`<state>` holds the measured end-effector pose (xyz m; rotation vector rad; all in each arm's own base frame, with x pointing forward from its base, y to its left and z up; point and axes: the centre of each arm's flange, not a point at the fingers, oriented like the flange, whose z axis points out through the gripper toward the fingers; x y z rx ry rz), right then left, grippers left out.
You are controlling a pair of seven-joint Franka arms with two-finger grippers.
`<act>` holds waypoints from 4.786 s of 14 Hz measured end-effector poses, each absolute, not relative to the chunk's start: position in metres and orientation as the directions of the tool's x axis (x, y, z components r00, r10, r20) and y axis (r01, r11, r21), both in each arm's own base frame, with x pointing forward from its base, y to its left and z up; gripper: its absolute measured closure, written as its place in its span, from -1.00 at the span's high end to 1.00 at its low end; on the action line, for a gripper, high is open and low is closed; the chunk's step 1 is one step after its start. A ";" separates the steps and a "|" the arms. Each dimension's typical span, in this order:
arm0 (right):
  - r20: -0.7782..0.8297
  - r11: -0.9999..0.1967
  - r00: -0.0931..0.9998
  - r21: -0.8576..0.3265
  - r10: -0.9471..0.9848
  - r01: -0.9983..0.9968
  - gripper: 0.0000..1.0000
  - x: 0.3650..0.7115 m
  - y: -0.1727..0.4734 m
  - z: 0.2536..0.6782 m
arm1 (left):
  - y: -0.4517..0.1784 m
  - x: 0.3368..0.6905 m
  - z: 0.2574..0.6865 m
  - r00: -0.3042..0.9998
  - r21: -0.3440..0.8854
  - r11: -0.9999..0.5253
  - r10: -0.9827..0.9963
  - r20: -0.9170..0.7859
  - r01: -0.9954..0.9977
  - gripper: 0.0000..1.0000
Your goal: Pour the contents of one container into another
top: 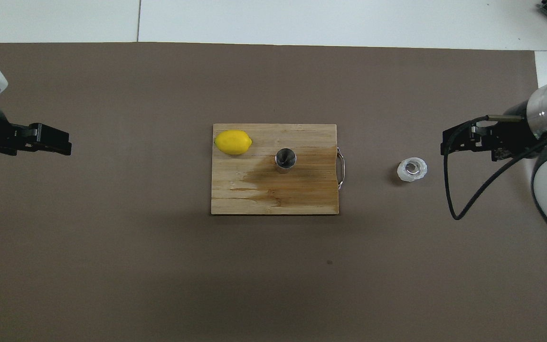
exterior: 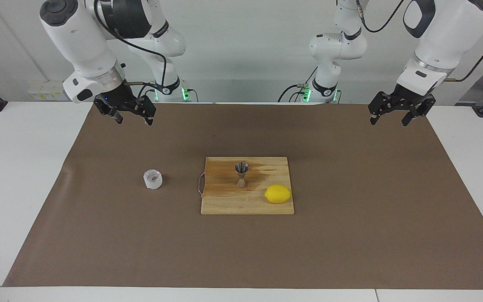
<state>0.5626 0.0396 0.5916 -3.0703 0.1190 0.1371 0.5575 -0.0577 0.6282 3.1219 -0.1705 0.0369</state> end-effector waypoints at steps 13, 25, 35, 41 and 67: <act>0.220 -0.455 0.459 -0.071 0.861 0.888 1.00 0.596 -0.059 0.412 | -0.061 0.551 0.626 0.990 0.006 -0.991 -0.136 -0.030 -0.136 1.00; 0.685 -0.155 0.152 -0.058 0.712 0.986 1.00 0.563 -0.078 0.309 | -0.059 0.550 0.625 0.991 0.006 -0.991 -0.133 -0.032 -0.133 1.00; 0.749 -0.070 0.053 -0.009 0.660 0.998 1.00 0.560 -0.080 0.243 | -0.059 0.550 0.625 0.991 0.006 -0.991 -0.133 -0.032 -0.133 1.00; 0.744 -0.058 0.034 0.007 0.667 0.998 0.89 0.563 -0.075 0.243 | -0.059 0.550 0.625 0.991 0.006 -0.991 -0.133 -0.032 -0.133 1.00; 0.483 -0.278 0.237 0.015 0.843 0.960 0.00 0.598 0.231 0.401 | -0.059 0.550 0.625 0.991 0.006 -0.991 -0.133 -0.032 -0.133 1.00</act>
